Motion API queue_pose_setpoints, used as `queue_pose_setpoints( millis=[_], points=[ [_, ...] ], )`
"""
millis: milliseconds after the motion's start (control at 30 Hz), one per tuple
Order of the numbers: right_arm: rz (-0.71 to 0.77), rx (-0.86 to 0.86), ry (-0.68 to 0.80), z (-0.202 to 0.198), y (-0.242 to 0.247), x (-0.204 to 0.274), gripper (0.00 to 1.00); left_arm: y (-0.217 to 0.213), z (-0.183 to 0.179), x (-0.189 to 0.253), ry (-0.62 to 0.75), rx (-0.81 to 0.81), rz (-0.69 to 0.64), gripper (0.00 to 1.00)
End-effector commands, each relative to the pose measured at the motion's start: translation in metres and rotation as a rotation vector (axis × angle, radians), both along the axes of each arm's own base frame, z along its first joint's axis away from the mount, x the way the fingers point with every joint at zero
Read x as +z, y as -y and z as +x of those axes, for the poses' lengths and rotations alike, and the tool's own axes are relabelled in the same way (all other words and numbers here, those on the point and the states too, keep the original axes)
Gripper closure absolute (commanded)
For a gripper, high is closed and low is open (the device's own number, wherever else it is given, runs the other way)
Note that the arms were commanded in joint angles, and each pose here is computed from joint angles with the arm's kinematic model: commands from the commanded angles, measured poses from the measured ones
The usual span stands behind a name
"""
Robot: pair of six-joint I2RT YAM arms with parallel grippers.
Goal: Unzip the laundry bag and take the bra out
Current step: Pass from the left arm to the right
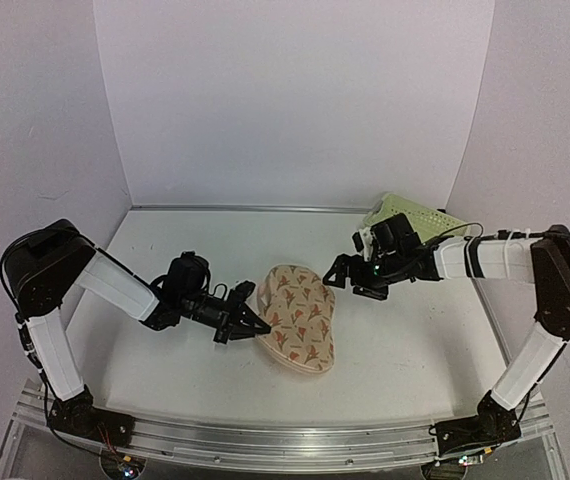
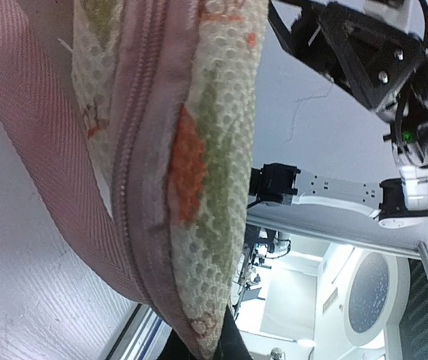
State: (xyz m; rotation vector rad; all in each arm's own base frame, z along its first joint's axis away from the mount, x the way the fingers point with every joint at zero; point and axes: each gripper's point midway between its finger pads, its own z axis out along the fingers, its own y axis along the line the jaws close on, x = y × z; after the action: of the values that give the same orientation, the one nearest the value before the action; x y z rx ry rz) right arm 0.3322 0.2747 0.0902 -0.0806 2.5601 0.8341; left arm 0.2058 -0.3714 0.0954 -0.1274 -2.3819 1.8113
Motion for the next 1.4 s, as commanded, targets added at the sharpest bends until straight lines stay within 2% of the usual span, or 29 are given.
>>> queue_pose_setpoints(
  millis=[0, 467, 733, 967, 1033, 1133, 1200, 1367],
  points=[
    [0.064, 0.153, 0.037, 0.016, -0.017, 0.016, 0.02, 0.000, -0.018, 0.035, 0.084, -0.142, -0.093, 1.00],
    [0.030, 0.309, 0.035, 0.051, -0.047, -0.002, 0.02, -0.006, -0.034, 0.026, 0.053, -0.212, -0.089, 1.00],
    [0.009, 0.387, -0.032, 0.045, -0.051, -0.031, 0.07, -0.006, -0.035, 0.024, 0.047, -0.223, -0.087, 1.00],
    [0.073, 0.455, -0.092, 0.028, -0.058, -0.039, 0.16, -0.006, -0.035, 0.021, 0.034, -0.232, -0.083, 1.00],
    [0.079, 0.462, -0.099, 0.025, -0.058, -0.039, 0.24, -0.005, -0.034, 0.019, 0.033, -0.235, -0.082, 1.00],
    [0.089, 0.470, -0.108, 0.019, -0.057, -0.039, 0.44, -0.003, -0.032, 0.014, 0.021, -0.232, -0.071, 1.00],
    [0.085, 0.465, -0.111, 0.018, -0.055, -0.039, 0.62, -0.002, -0.030, 0.011, 0.014, -0.230, -0.066, 1.00],
    [0.042, 0.435, -0.089, 0.018, -0.047, -0.036, 1.00, -0.004, -0.022, 0.008, -0.003, -0.212, -0.055, 1.00]
  ],
)
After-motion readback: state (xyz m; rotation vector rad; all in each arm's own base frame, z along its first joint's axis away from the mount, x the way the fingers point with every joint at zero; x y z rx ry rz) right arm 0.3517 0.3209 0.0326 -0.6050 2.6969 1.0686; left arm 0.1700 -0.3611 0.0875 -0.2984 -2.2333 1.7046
